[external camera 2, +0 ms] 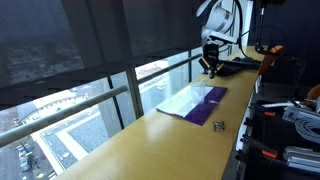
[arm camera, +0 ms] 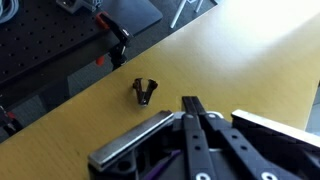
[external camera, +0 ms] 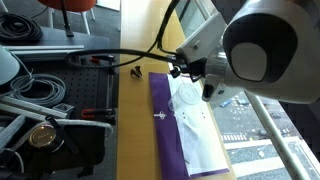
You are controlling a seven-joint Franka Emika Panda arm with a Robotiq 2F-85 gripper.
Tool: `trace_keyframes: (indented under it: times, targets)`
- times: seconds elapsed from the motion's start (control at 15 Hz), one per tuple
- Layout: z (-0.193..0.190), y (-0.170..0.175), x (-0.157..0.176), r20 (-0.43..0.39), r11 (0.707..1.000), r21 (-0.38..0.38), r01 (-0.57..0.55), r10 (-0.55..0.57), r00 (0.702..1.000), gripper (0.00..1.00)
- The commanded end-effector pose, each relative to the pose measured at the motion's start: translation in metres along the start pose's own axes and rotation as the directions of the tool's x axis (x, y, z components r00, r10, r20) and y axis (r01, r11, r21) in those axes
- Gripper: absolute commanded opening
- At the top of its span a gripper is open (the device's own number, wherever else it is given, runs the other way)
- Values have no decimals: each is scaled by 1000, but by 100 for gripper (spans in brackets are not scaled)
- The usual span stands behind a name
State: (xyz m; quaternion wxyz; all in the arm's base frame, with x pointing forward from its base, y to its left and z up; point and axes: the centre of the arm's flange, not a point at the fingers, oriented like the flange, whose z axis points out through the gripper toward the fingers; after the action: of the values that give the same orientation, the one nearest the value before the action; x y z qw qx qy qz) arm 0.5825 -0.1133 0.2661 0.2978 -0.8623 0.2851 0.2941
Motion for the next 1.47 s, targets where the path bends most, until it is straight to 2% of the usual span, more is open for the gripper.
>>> trace_keyframes:
  times: [0.0,0.47,0.73,1.07,1.4]
  targets:
    - [-31,-2,-10,12,999,42,20,-20,1000,0]
    - [-98,23,8,24,983,184,-8,4,1000,0]
    - [-119,38,18,48,965,260,-18,6,999,0]
    - [-101,14,12,120,944,329,9,-51,991,0]
    - [-68,-25,-2,155,945,327,15,-70,985,0]
